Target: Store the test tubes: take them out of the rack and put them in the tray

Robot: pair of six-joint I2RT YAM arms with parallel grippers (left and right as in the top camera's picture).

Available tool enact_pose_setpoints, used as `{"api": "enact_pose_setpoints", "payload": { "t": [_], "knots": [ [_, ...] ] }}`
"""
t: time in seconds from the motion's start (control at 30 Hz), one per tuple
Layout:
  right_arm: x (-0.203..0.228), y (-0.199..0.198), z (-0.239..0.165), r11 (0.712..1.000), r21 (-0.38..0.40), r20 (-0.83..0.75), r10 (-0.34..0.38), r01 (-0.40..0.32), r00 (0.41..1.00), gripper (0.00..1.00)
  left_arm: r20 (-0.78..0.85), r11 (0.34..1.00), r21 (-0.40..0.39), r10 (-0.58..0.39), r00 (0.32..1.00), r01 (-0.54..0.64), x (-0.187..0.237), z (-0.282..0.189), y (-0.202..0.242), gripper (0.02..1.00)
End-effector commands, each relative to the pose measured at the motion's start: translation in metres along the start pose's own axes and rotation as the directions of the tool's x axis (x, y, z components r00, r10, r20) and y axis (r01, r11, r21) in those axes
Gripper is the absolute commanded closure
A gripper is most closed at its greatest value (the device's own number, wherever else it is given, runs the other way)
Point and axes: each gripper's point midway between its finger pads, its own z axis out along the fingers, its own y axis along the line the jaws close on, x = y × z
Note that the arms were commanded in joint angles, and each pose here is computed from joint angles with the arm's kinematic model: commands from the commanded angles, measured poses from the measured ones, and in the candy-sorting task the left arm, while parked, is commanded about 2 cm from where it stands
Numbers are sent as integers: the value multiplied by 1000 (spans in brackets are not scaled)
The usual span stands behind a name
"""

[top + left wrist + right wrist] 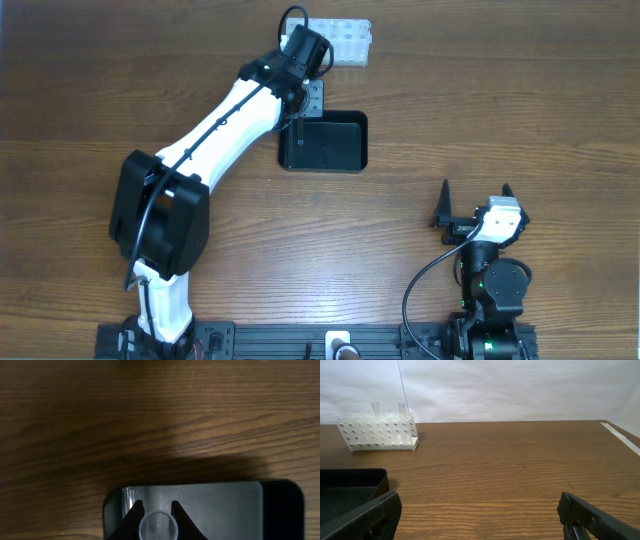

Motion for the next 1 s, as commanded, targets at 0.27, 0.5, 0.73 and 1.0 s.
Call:
{"api": "enact_pose_setpoints", "payload": {
  "t": [0.27,0.5,0.73,1.0],
  "knots": [
    [2,-1,0,1000,2,0,3,-3,1000,9,-58,1000,-29,5,998,-7,24,27,-10,921],
    [2,-1,0,1000,2,0,3,-3,1000,7,-79,999,-36,5,997,-8,30,35,-9,915],
    [2,-1,0,1000,2,0,3,-3,1000,12,-79,999,-41,4,997,-7,30,35,-7,897],
    [2,-1,0,1000,2,0,3,-3,1000,9,-104,998,-54,6,995,-12,36,35,-4,882]
  ]
}}
